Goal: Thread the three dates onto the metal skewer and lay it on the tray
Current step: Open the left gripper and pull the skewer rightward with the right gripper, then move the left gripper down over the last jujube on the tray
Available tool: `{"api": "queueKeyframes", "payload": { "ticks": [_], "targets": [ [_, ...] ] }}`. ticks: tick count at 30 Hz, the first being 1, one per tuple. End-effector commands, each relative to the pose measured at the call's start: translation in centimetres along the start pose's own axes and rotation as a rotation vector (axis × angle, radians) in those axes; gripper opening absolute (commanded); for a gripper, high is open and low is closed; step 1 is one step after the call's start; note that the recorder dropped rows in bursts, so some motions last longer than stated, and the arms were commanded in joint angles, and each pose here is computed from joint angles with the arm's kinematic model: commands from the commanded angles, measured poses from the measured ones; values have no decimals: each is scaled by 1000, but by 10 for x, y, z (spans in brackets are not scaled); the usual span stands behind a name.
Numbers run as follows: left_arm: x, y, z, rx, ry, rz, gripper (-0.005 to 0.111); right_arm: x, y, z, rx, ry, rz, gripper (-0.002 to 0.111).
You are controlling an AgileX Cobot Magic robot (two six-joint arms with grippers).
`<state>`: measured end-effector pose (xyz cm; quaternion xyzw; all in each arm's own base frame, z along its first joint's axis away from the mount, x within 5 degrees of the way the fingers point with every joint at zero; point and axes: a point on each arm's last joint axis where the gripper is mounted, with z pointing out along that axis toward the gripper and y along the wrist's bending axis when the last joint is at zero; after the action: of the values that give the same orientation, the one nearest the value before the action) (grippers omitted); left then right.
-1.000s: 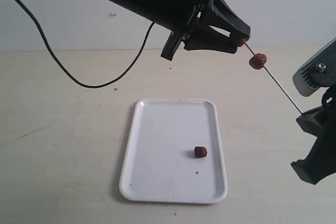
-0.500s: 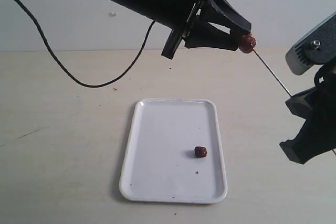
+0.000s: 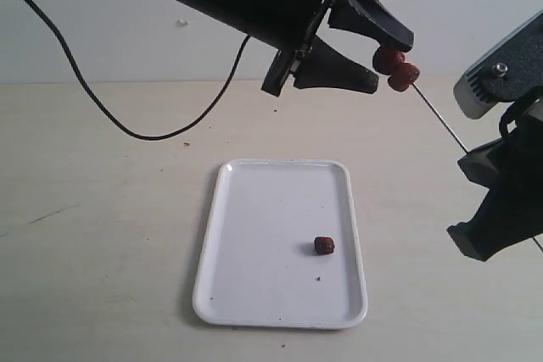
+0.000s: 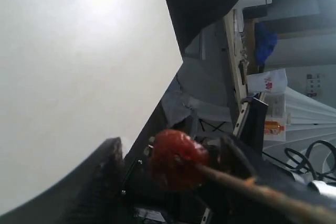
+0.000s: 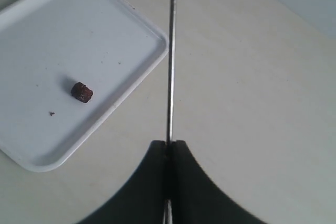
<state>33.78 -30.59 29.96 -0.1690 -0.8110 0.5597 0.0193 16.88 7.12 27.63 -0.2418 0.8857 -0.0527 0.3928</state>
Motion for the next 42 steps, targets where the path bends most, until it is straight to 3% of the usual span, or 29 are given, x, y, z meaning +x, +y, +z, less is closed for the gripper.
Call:
{"api": "queueKeyframes", "payload": {
  "ticks": [1,9,19,27,37,42],
  "targets": [
    [1,-4,-2,5,0,32,64,-2,-2,-1,14,-1,-8,0],
    [2,-3,-2,-9,3,56,64,5,-11,-6,104,52,29,0],
    [-2,2,-10,-35,-9,179,64,22,-24,-27,200,149,81,0],
    [-5,22,-25,-196,4,220,64,40,-33,-51,255,211,132,0],
    [9,36,-7,-475,207,576,63,57,-34,-69,226,281,130,0],
    [12,36,-1,-510,240,603,63,59,-29,-70,163,294,119,0]
  ]
}}
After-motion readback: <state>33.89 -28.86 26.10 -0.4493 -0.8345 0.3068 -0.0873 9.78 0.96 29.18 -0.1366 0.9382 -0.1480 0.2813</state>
